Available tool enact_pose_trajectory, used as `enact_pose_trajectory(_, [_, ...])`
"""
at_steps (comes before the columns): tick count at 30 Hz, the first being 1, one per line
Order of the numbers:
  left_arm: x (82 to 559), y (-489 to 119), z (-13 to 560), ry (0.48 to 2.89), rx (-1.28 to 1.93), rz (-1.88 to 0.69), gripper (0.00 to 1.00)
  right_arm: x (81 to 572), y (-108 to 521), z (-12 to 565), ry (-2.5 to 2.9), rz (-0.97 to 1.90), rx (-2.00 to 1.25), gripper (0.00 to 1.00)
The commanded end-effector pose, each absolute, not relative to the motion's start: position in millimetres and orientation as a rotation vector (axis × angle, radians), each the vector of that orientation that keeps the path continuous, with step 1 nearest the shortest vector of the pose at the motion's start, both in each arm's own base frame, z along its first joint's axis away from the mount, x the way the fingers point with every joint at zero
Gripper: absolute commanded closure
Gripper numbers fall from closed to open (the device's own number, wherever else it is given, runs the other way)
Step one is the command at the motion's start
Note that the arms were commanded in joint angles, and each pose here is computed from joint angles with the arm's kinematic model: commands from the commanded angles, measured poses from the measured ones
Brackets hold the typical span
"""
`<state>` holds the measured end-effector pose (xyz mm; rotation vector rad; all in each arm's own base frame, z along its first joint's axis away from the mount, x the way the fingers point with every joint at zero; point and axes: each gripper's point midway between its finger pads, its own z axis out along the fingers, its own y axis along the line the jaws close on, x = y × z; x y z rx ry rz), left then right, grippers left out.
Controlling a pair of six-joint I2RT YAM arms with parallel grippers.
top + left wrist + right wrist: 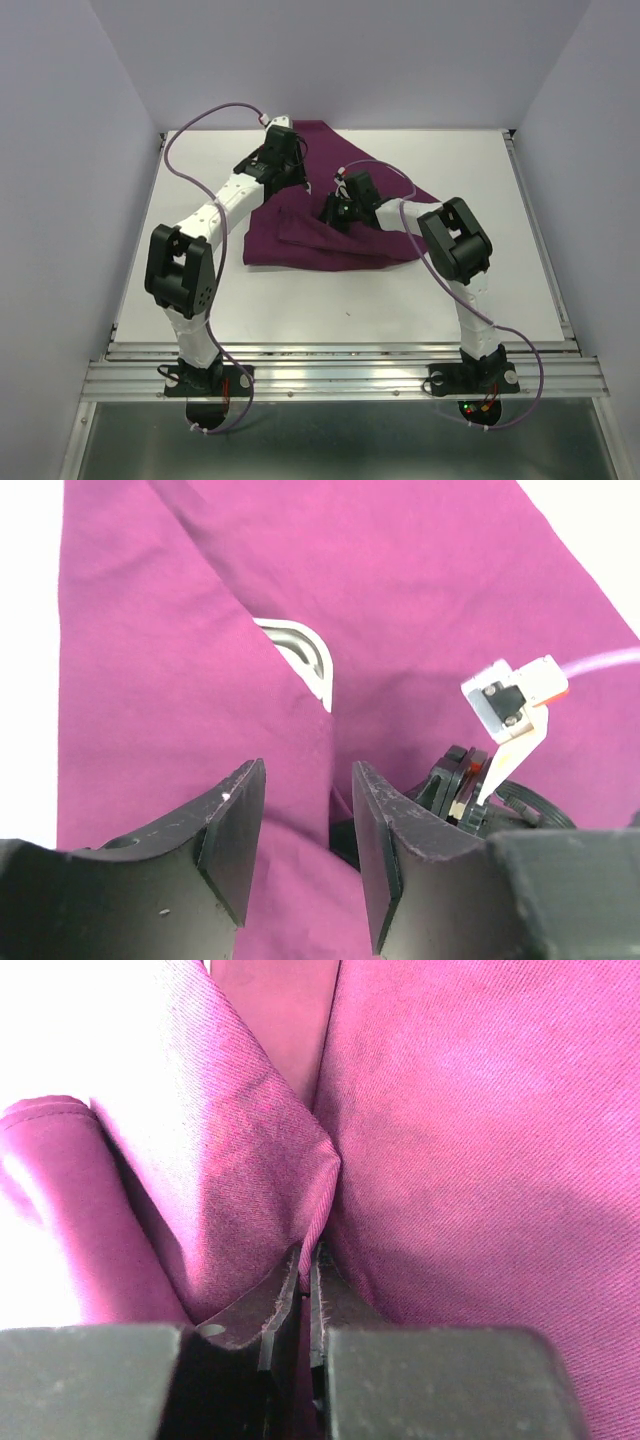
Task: Prepare the surgical pack
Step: Pack the surgical kit at the center of the board.
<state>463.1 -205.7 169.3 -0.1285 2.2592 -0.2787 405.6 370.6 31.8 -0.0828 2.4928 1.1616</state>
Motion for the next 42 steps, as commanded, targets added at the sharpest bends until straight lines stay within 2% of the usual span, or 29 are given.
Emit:
enact_pose_trajectory(1, [463.2, -182.4, 232.1, 2.112, -0.213, -0.242, 0.49, 393.7, 369.0, 33.9, 2.512, 1.121, -0.115, 0.99])
enact_pose_trajectory(9, [441.3, -154.0, 251.4, 2.073, -0.311, -0.219, 0.53, 393.0, 368.9, 35.4, 2.511, 1.125, -0.112, 0.99])
enact_pose_trajectory(11, [430.2, -150.0, 239.5, 2.117, -0.322, -0.211, 0.58, 393.3, 368.9, 35.5, 2.509, 1.124, -0.116, 0.99])
enact_pose_trajectory(14, [408.3, -145.5, 224.4, 2.172, -0.332, -0.221, 0.60, 393.1, 369.4, 36.0, 2.508, 1.129, -0.117, 0.99])
enact_pose_trajectory(15, [399.9, -140.8, 207.5, 2.208, -0.337, -0.202, 0.59, 393.2, 369.5, 35.5, 2.508, 1.129, -0.115, 0.99])
enact_pose_trajectory(19, [386.7, -123.6, 181.2, 2.244, -0.364, -0.188, 0.46, 392.6, 370.5, 33.3, 2.512, 1.138, -0.117, 0.99])
enact_pose_trajectory(22, [381.5, -111.6, 156.2, 2.318, -0.363, -0.150, 0.42, 393.0, 371.6, 34.9, 2.507, 1.147, -0.118, 0.99])
enact_pose_trajectory(24, [379.1, -106.2, 140.4, 2.374, -0.356, -0.116, 0.33, 393.6, 372.0, 36.6, 2.503, 1.147, -0.121, 0.99])
enact_pose_trajectory(27, [375.2, -108.4, 122.5, 2.426, -0.335, -0.115, 0.29, 394.7, 372.6, 37.4, 2.499, 1.148, -0.124, 0.99])
enact_pose_trajectory(32, [371.2, -108.8, 99.3, 2.482, -0.331, -0.096, 0.29, 394.5, 373.6, 37.8, 2.501, 1.156, -0.123, 0.99])
enact_pose_trajectory(35, [371.2, -108.9, 90.1, 2.504, -0.324, -0.085, 0.33, 395.6, 374.0, 38.2, 2.497, 1.155, -0.125, 0.99])
enact_pose_trajectory(39, [371.4, -111.0, 83.9, 2.522, -0.322, -0.090, 0.52, 396.4, 374.2, 38.9, 2.495, 1.154, -0.125, 0.99])
enact_pose_trajectory(40, [372.6, -111.4, 85.7, 2.516, -0.322, -0.093, 0.63, 396.0, 374.0, 38.4, 2.497, 1.153, -0.124, 0.99])
enact_pose_trajectory(41, [372.3, -111.2, 85.6, 2.518, -0.320, -0.092, 0.69, 396.0, 374.0, 38.4, 2.497, 1.154, -0.123, 0.99])
enact_pose_trajectory(42, [373.7, -111.4, 88.1, 2.512, -0.321, -0.093, 0.86, 395.9, 374.0, 37.6, 2.499, 1.153, -0.122, 0.99])
